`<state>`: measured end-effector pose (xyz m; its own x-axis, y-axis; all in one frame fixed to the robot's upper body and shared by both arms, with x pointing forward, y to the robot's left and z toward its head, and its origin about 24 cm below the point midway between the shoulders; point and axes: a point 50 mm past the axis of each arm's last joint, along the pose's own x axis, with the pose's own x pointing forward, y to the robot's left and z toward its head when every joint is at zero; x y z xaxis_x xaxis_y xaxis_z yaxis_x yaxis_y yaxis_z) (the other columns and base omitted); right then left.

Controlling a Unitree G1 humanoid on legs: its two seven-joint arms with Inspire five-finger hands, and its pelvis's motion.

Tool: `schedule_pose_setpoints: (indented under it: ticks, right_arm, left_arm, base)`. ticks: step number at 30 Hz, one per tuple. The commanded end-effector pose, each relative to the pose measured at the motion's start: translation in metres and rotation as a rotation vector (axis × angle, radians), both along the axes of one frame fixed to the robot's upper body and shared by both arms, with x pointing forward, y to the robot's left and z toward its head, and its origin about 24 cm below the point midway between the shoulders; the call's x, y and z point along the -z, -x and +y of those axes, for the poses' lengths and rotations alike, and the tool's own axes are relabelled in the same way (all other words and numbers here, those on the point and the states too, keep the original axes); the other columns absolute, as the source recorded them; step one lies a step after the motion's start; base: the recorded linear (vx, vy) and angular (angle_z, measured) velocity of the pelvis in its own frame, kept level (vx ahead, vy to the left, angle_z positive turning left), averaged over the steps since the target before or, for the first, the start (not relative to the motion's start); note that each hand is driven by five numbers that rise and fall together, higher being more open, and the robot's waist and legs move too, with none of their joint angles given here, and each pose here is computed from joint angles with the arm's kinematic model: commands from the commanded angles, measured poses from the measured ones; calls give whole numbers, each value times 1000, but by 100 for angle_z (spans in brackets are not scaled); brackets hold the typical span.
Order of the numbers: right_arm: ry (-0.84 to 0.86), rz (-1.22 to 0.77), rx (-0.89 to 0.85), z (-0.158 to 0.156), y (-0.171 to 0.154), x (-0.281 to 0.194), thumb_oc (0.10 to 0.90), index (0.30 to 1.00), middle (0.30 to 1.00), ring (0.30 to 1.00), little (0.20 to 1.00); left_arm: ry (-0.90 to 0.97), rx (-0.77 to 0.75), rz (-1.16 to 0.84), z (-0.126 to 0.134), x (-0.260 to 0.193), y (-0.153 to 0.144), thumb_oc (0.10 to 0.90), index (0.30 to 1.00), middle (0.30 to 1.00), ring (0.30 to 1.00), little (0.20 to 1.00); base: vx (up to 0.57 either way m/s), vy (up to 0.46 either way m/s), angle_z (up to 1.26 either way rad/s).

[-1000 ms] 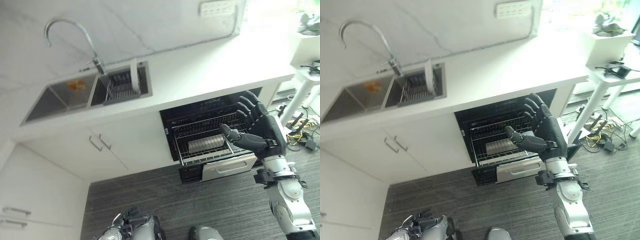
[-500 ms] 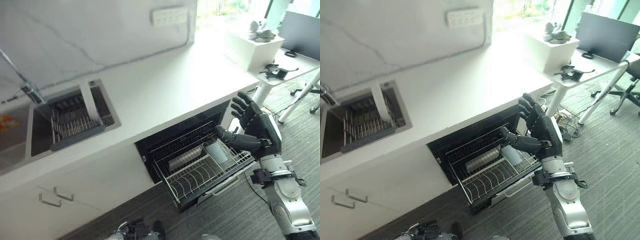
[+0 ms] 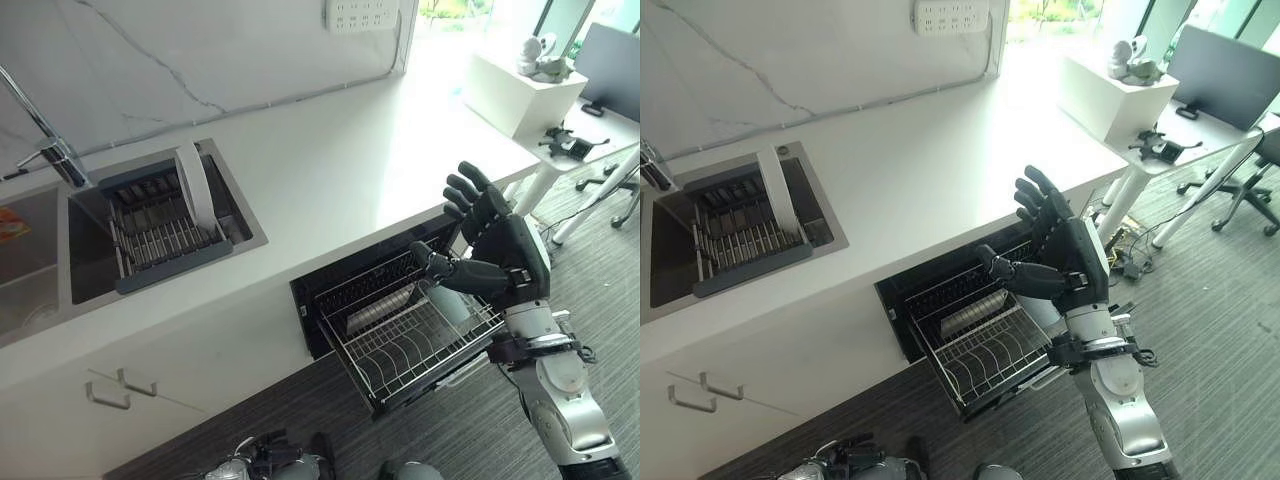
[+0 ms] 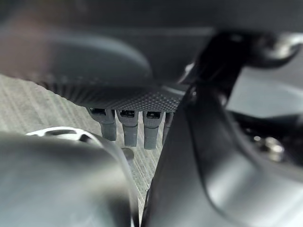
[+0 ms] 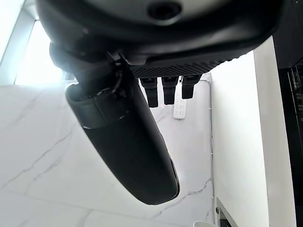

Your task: Place the dishes in the dishwasher.

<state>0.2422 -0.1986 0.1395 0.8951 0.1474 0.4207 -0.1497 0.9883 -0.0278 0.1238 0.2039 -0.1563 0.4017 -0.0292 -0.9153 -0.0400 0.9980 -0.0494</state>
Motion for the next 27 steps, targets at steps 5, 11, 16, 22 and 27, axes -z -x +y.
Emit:
schedule_pose_setpoints:
  ticks: [5,11,16,22,27]
  right_arm:
    - [-29,-339,-23,5,1,-60,800,900,900,900,900]
    - [20,-293,-43,0,2,-53,800,900,900,900,900]
    - [34,-300,-17,1,0,-53,800,900,900,900,900]
    - [-4,-269,-34,-8,1,-56,800,900,900,900,900]
    - [-18,-287,22,-10,3,-55,800,900,900,900,900]
  left_arm:
    - [5,6,136,-3,13,57,800,900,900,900,900]
    - [33,-73,82,5,9,49,800,900,900,900,900]
    - [21,-20,92,7,9,47,800,900,900,900,900]
    - [-10,107,123,5,10,41,800,900,900,900,900]
    - [4,115,126,3,9,34,800,900,900,900,900]
  base:
    - [-154,-92,-11]
    - [-81,-33,6]
    - [17,161,18]
    - [124,326,39]
    - [244,488,37]
